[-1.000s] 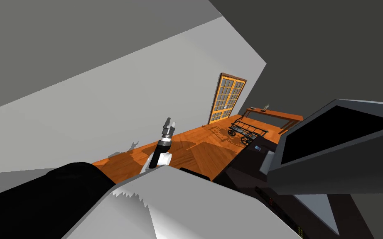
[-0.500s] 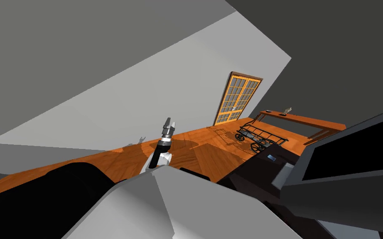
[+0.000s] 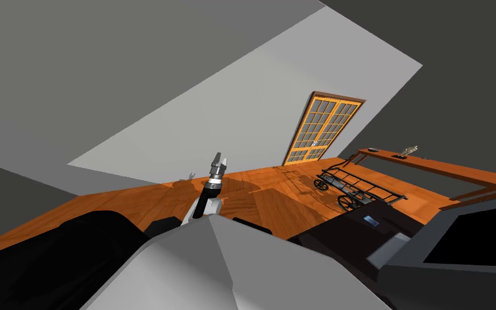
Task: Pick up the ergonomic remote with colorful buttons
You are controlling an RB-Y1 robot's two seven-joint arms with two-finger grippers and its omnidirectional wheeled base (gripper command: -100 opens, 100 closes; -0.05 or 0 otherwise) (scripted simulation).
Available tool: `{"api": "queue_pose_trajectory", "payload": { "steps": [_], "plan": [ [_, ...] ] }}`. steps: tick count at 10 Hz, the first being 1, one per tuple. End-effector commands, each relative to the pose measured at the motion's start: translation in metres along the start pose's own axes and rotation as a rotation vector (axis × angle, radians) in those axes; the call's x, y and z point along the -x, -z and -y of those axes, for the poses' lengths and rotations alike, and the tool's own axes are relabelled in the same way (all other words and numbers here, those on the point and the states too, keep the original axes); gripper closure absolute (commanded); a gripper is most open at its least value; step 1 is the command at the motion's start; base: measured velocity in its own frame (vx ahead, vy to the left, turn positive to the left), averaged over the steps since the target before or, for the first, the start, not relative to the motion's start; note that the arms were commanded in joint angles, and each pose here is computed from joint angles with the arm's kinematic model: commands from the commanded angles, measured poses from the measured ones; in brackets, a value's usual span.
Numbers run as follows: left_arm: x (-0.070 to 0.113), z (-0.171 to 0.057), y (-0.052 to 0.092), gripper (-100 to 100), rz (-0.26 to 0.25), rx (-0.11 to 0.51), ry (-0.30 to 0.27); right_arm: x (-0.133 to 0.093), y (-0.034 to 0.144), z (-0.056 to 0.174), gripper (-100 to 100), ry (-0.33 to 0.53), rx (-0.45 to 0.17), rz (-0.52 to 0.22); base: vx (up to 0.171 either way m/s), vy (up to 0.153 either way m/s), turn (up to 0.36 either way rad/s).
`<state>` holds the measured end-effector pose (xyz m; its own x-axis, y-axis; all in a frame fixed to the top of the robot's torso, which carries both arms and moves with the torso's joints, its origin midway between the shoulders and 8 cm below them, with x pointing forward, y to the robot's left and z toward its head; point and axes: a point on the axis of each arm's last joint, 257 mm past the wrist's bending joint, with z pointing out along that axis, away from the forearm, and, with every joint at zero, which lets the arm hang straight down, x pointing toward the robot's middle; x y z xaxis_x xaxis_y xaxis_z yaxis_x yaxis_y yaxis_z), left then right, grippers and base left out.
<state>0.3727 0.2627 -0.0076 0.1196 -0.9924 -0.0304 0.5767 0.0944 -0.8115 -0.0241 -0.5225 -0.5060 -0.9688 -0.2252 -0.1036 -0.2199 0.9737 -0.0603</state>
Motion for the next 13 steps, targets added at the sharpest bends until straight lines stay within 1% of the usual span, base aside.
{"api": "queue_pose_trajectory", "payload": {
  "steps": [1,3,5,6,7,8,11,12,13],
  "plan": [
    [0.0,0.0,0.0,0,0.0,0.0,0.0,-0.015,0.006,0.018,-100,0.061,-0.028,-0.037,0.01,-0.105,0.259],
    [0.0,0.0,0.0,0,0.0,0.0,0.0,-0.021,0.008,0.03,-100,0.109,-0.045,-0.061,0.02,-0.115,0.192],
    [0.0,0.0,0.0,0,0.0,0.0,0.0,-0.023,0.004,0.03,-100,0.146,-0.043,-0.07,0.029,-0.111,0.172],
    [0.0,0.0,0.0,0,0.0,0.0,0.0,-0.022,0.006,0.03,-100,0.131,-0.044,-0.067,0.015,-0.055,0.044],
    [0.0,0.0,0.0,0,0.0,0.0,0.0,-0.022,0.005,0.031,0,0.136,-0.044,-0.067,0.003,-0.011,-0.004],
    [0.0,0.0,0.0,0,0.0,0.0,0.0,-0.02,-0.002,0.027,-100,0.107,-0.048,-0.068,-0.075,-0.015,0.197],
    [0.0,0.0,0.0,0,0.0,0.0,0.0,-0.016,-0.016,0.02,-100,0.052,-0.054,-0.071,-0.134,-0.026,0.216],
    [0.0,0.0,0.0,0,0.0,0.0,0.0,-0.016,-0.014,0.023,-100,0.066,-0.053,-0.07,-0.057,-0.012,0.032],
    [0.0,0.0,0.0,0,0.0,0.0,0.0,-0.016,-0.015,0.023,100,0.062,-0.054,-0.07,-0.01,-0.003,-0.007]
  ]
}}
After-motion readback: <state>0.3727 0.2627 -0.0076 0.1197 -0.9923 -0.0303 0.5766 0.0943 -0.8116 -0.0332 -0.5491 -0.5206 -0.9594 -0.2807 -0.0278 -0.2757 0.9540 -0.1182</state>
